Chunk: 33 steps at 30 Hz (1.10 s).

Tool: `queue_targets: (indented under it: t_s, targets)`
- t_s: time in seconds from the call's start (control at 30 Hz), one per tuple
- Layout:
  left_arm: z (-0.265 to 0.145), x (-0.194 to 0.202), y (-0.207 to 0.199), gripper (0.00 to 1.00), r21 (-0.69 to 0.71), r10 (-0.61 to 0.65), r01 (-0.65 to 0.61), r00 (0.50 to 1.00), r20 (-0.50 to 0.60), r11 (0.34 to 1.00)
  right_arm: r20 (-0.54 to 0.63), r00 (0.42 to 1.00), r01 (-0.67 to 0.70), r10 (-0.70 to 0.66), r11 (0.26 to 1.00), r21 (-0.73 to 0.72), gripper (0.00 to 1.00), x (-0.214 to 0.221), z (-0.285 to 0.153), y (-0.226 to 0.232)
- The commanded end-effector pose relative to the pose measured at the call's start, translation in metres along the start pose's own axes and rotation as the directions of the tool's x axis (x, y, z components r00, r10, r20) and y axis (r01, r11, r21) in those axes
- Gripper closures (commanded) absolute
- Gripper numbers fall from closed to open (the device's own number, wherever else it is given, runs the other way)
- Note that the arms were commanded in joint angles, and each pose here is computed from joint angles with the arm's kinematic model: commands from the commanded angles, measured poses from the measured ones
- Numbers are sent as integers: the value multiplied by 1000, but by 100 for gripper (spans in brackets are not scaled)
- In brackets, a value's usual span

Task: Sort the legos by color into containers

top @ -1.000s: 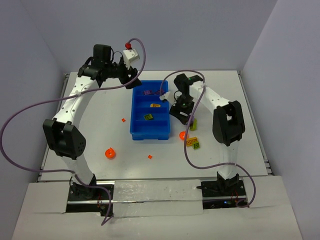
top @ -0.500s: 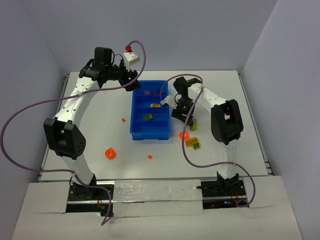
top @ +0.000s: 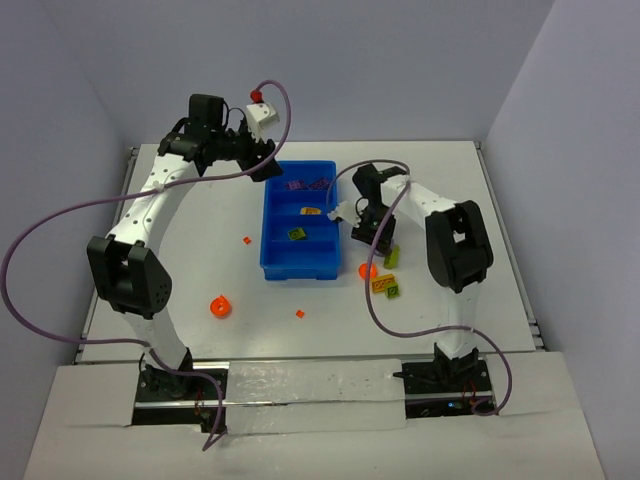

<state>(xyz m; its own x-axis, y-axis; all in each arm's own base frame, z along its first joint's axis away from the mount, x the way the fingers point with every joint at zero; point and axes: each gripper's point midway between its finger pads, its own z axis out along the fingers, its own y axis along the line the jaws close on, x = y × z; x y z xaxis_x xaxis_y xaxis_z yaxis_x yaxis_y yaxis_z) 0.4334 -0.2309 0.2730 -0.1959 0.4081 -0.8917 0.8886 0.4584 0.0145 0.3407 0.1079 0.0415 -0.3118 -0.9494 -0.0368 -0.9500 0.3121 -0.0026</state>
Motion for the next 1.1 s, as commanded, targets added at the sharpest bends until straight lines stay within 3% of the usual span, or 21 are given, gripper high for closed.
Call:
queue_targets:
  t_s: [0.0, 0.07, 0.13, 0.23, 0.27, 0.33, 0.43, 0.53, 0.6, 0.7, 0.77, 0.93, 1.07]
  targets:
    - [-10, -34, 3, 27, -14, 38, -37, 996, 83, 999, 87, 995, -54, 45, 993, 101, 100, 12, -46, -16]
    - [-13, -48, 2, 26, 0, 1, -1, 993, 122, 1000, 209, 973, -129, 97, 980, 149, 100, 6, -89, -33]
    - [-16, -66, 2, 25, 22, -41, 37, 984, 175, 999, 380, 903, -255, 201, 962, 96, 100, -13, -129, -40]
    - [-19, -84, -2, 22, 94, -171, 153, 958, 228, 984, 619, 716, -453, 322, 889, 62, 100, -43, -210, -75]
    - [-20, -89, -3, 22, 112, -203, 180, 949, 242, 977, 674, 587, -572, 449, 819, -47, 100, -57, -225, -85]
    - [-19, -98, -6, 21, 129, -250, 222, 928, 275, 967, 729, 383, -663, 568, 718, -211, 100, -80, -263, -93]
    - [-16, -101, -15, 20, 85, -204, 187, 931, 303, 979, 726, 252, -669, 640, 657, -347, 100, -113, -270, -90]
    - [-3, -95, -25, 20, 40, -85, 77, 954, 286, 996, 685, 223, -651, 694, 629, -426, 100, -132, -266, -80]
    - [8, -91, -36, 19, 34, -33, 24, 958, 285, 999, 621, 153, -676, 769, 540, -502, 100, -139, -260, -78]
    - [19, -87, -42, 20, 53, -29, 15, 963, 268, 998, 565, 89, -646, 820, 479, -594, 100, -145, -261, -76]
    - [25, -91, -48, 20, 112, -98, 71, 963, 253, 991, 510, 18, -623, 860, 409, -667, 100, -149, -266, -77]
    - [36, -94, -49, 21, 155, -233, 201, 945, 229, 967, 466, -83, -665, 881, 300, -684, 100, -144, -258, -88]
    - [49, -94, -49, 22, 161, -287, 257, 937, 200, 953, 451, -102, -673, 886, 272, -687, 100, -144, -253, -89]
